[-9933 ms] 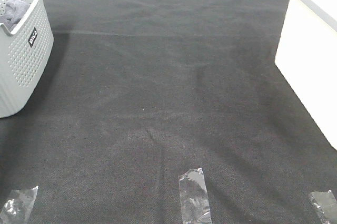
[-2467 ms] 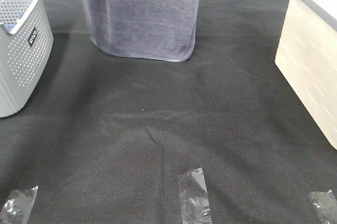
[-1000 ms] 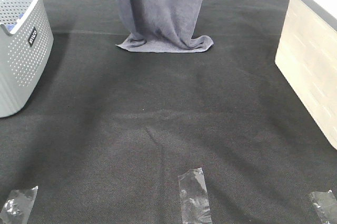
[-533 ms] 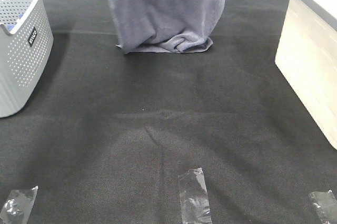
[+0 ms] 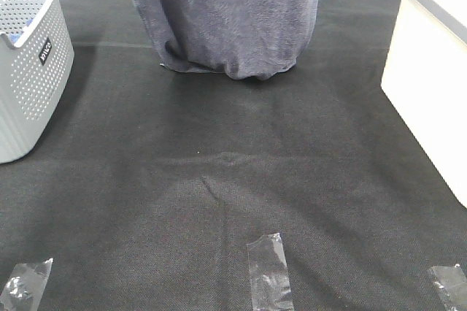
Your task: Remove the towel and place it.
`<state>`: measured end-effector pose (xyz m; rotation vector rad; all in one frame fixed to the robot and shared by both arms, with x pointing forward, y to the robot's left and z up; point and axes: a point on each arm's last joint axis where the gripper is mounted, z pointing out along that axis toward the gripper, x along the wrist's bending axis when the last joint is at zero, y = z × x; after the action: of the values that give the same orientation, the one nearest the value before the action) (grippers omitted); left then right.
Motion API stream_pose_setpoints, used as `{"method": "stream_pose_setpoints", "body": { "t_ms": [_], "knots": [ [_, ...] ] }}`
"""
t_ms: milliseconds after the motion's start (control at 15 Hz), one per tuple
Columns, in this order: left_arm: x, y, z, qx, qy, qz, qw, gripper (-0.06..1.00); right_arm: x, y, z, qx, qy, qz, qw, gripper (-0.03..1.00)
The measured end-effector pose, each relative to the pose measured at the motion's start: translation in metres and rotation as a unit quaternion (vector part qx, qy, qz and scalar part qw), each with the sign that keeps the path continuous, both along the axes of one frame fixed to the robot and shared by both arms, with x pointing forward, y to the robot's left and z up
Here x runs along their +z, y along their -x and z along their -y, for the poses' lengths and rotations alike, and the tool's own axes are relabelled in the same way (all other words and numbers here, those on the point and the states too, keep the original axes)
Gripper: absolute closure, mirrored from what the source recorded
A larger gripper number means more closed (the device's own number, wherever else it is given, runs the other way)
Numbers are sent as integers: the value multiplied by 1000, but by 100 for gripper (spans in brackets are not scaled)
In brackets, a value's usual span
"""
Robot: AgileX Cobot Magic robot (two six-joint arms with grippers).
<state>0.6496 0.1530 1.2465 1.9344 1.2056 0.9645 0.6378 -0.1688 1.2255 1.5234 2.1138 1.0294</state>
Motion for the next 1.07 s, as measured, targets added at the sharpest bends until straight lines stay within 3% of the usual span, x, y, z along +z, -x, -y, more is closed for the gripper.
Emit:
{"method": "stream_pose_setpoints", "body": {
  "t_ms": [200,333,467,733,1067],
  "knots": [
    [-4,17,-6,1,-3,-41,999,94,4,10,1,14,-2,-4,1000,95],
    [-16,49,-16,3,3,-105,994,94,0,42,5,34,1,-47,998,95],
    [-18,62,-18,0,10,-119,993,94,-2,57,8,37,5,-60,997,95],
    [-22,136,-35,-4,76,-160,984,94,0,123,25,40,7,-76,996,95],
    [-39,190,-46,-22,123,-198,972,94,-18,171,33,40,-12,-116,992,95]
  ]
}}
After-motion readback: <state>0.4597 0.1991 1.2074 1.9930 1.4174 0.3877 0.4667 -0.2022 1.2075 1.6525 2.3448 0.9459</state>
